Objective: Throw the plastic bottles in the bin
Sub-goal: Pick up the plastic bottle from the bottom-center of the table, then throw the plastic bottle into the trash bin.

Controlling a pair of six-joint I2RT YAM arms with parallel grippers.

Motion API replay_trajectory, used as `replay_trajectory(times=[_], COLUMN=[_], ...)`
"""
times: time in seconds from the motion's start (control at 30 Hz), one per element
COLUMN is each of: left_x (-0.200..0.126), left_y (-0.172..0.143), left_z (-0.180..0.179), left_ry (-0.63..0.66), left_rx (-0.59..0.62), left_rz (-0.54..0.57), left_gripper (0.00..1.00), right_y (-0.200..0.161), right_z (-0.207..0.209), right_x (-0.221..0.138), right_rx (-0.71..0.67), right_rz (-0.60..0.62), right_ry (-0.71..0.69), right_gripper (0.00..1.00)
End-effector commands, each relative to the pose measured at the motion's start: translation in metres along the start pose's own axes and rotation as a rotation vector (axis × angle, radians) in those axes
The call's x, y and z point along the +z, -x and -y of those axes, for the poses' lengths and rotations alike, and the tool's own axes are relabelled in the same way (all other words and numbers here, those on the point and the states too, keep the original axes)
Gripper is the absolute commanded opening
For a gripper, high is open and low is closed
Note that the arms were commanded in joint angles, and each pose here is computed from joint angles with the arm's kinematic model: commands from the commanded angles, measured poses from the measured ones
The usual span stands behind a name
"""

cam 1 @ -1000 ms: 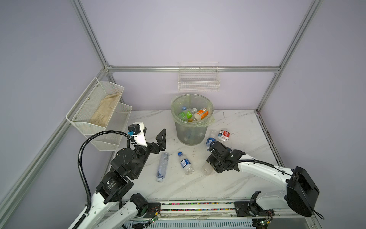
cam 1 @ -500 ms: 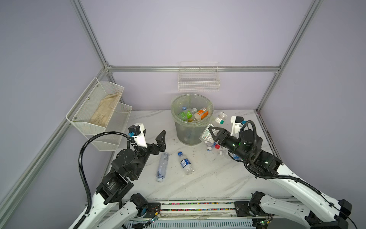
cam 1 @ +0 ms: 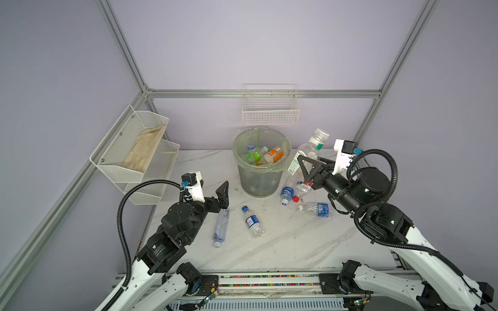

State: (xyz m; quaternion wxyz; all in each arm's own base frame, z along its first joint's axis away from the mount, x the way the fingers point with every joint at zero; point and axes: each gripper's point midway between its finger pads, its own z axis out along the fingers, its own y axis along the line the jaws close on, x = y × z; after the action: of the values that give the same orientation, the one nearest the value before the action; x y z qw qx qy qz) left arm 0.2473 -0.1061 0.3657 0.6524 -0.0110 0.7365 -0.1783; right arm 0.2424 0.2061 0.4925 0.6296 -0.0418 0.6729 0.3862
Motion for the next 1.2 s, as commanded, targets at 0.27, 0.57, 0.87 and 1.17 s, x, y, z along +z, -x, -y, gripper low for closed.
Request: replay_trajectory(times=[0.27,0.57,0.87,1.17], left_x=[0.009,0.005,0.0,-0.006], left_y=[-0.039,-0.043,-0.044,-0.038], left_z=[0.001,-0.002,-0.004,-0.005], left_ry=[-0.025,-0.026,-0.027,-0.03], left_rx=[-0.061,-0.077,-0.083,-0.091], left_rz=[-0.089,-0.093,-0.094,-0.081], left_gripper=[0.96,0.96,0.96,0.96], right_y=[0.023,0.006,-0.034,-0.075], right_z=[-0.002,-0.003,0.001,0.024], right_x=[0.01,0.063,0.138,0.204], right_rx=[-0.165,-0.234,-0.294,-0.354], right_rz=[0.018,-0.072,-0.183,-0.271], right_ry=[-0.06,-0.114,-0.151,-0.254], right_gripper=[0.0,0.0,0.0,0.21])
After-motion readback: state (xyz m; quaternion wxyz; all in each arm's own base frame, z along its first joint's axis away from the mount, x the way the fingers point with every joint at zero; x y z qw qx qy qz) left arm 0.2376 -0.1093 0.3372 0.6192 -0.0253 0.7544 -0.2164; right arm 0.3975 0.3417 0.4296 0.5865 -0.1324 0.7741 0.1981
